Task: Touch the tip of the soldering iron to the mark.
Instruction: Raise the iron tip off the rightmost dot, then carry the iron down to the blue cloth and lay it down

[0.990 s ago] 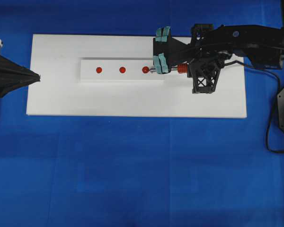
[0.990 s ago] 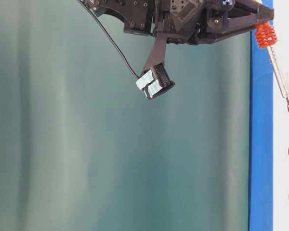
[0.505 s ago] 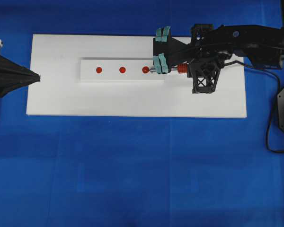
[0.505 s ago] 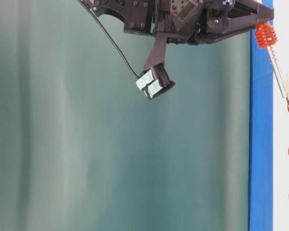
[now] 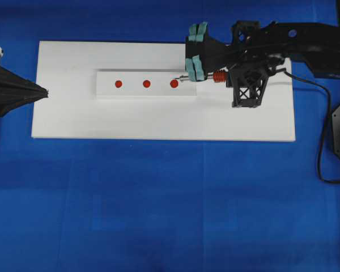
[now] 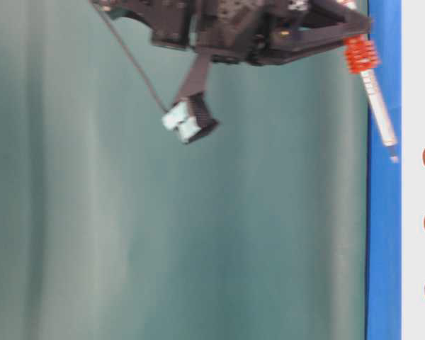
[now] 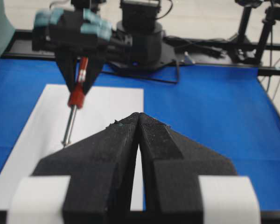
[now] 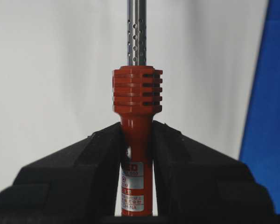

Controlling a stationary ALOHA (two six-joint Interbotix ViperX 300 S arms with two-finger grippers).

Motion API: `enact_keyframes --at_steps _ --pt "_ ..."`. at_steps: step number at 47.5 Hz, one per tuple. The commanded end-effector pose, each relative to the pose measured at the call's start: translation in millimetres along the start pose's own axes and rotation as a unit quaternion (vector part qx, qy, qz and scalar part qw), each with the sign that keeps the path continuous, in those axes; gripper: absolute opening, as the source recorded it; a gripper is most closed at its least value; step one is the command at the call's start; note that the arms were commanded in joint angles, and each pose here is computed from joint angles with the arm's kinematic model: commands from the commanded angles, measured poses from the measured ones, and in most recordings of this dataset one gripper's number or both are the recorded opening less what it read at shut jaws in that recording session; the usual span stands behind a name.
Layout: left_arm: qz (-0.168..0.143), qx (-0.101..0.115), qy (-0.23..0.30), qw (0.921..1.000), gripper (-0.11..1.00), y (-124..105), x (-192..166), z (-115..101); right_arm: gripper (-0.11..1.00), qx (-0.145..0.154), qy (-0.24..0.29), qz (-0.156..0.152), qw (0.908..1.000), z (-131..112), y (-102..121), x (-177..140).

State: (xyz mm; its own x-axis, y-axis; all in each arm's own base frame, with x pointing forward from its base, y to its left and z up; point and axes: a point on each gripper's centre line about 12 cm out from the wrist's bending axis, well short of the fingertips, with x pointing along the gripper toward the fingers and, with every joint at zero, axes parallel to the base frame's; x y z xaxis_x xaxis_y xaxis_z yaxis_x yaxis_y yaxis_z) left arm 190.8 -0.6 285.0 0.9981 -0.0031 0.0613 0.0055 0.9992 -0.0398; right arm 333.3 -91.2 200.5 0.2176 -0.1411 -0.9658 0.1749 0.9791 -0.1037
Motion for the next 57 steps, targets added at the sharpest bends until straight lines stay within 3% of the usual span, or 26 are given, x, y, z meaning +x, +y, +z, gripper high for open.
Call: enact_keyframes --at_steps 1,22,44,57 --pt "0.000 0.000 -0.009 1.0000 0.00 0 1 5 0.06 0.004 -0.027 -0.006 0.9996 9 -5 -29" --pt "0.000 0.000 -0.010 1.0000 0.00 0 1 6 0.06 0.008 -0.055 -0.023 0.9982 17 -13 -98" --pt "0.000 0.001 -0.011 0.9999 0.00 0 1 6 0.06 0.011 -0.058 -0.022 0.9980 17 -11 -99" --pt "0.000 0.000 -0.012 0.9999 0.00 0 1 6 0.06 0.025 -0.060 -0.004 0.9979 17 20 -100"
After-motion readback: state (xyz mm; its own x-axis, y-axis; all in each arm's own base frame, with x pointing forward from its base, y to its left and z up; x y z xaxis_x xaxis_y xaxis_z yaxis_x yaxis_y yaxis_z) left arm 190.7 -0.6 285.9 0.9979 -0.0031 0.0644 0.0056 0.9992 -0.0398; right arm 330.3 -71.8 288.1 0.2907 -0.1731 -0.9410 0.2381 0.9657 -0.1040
